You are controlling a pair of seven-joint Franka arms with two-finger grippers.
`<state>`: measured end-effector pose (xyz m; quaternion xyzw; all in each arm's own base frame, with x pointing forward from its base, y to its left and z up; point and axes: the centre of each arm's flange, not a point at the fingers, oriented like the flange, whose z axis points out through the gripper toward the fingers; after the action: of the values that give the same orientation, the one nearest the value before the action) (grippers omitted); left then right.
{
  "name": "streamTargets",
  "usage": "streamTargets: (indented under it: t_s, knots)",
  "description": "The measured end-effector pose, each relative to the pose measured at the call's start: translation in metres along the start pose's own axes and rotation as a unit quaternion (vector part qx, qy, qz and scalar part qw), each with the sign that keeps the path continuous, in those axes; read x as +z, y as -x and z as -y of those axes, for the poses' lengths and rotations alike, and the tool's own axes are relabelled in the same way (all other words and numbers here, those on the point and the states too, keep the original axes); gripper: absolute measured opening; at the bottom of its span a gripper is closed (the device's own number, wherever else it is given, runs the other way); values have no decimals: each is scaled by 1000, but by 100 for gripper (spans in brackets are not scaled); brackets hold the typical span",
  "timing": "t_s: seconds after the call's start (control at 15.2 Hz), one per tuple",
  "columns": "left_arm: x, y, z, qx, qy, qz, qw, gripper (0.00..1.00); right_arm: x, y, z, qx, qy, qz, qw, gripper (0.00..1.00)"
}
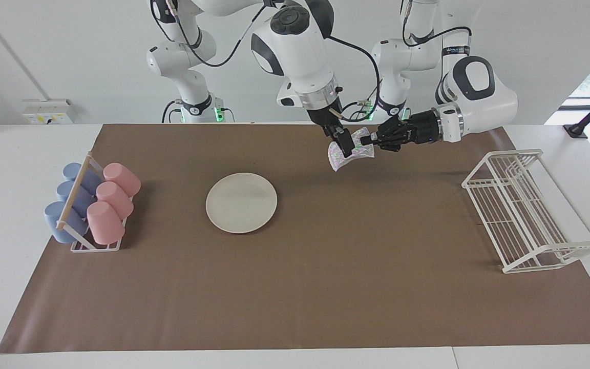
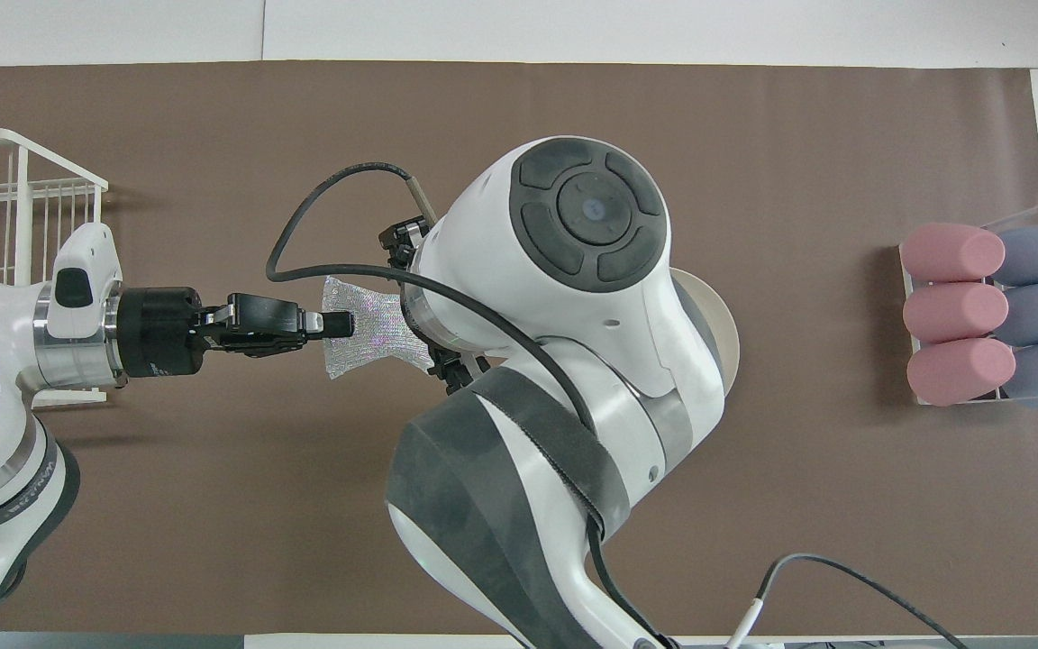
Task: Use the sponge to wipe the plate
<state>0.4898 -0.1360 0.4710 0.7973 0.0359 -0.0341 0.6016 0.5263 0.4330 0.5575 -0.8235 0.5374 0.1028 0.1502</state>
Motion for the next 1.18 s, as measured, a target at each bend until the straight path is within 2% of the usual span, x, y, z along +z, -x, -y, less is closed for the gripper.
streamTargets:
  t_s: [0.26, 0.72, 1.18]
  knots:
    - [-2, 0, 2, -3, 1, -2, 1000, 4, 14, -3, -3, 8, 13, 5, 1000, 100]
    - [-2, 1, 3, -4, 2, -2, 1000, 4, 17, -3, 4, 23, -21, 34, 999, 100]
    - [-3, 1, 4, -5, 3, -3, 1000, 4, 39, -3, -9, 27, -7, 32, 999, 100]
